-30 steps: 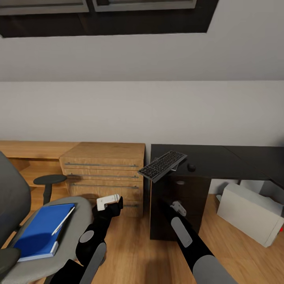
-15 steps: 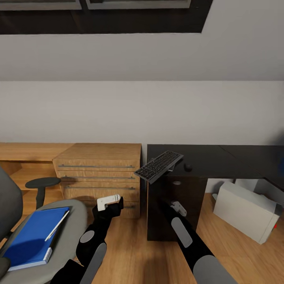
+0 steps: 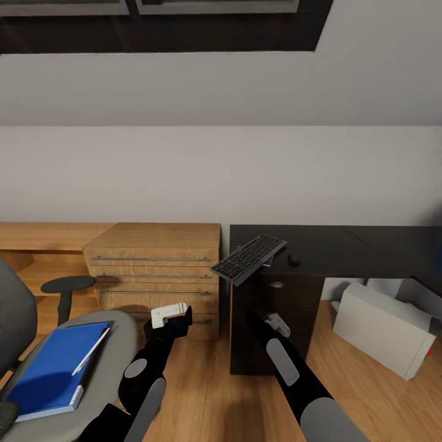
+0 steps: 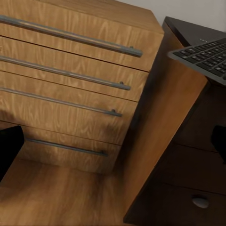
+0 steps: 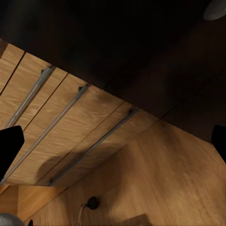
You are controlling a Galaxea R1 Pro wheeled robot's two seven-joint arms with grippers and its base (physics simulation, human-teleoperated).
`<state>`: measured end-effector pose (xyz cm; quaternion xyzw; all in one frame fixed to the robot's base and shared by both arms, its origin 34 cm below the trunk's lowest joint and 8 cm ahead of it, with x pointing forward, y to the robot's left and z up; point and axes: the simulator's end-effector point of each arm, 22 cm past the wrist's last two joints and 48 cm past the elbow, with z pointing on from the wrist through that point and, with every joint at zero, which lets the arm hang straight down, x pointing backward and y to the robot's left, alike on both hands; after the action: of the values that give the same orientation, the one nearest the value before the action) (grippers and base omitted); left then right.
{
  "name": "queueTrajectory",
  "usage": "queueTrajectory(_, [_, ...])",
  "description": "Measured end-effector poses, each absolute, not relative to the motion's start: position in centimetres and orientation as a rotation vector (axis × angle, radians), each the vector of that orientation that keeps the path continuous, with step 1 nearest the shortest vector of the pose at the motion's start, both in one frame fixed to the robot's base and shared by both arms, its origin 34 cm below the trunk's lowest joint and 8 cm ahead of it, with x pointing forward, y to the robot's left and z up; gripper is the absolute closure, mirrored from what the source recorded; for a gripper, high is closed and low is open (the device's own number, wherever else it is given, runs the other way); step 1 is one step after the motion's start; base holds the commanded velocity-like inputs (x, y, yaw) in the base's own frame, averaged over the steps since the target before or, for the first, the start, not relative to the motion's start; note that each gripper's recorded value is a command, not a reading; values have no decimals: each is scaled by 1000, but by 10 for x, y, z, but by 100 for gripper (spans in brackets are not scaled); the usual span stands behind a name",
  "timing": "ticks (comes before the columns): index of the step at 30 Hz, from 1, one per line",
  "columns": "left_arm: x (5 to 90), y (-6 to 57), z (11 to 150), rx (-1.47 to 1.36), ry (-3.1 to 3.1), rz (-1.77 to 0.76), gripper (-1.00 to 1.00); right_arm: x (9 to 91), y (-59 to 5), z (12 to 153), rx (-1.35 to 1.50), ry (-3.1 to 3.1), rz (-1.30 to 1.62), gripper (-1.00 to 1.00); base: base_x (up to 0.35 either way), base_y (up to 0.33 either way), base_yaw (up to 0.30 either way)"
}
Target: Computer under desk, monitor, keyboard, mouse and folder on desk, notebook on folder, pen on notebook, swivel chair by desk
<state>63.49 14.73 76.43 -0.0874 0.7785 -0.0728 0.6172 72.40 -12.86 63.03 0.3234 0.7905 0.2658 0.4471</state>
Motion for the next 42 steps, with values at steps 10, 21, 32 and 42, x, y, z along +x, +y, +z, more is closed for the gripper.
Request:
queueTrajectory(10, [635, 145, 764, -198, 1793, -170, -100, 724, -129, 630, 802, 1957, 658, -100, 0, 164, -192])
queueTrajectory(21, [634, 145, 764, -197, 1793, -171, -100, 722, -128, 626, 804, 1966, 656, -100, 0, 8, -262])
queueTrajectory(32, [634, 145, 764, -195, 1794, -169, -100, 721, -127, 624, 804, 1971, 657, -100, 0, 101, -110])
queueTrajectory(42, [635, 145, 759, -195, 1803, -166, -100, 722, -129, 624, 803, 1968, 656, -100, 0, 25, -1])
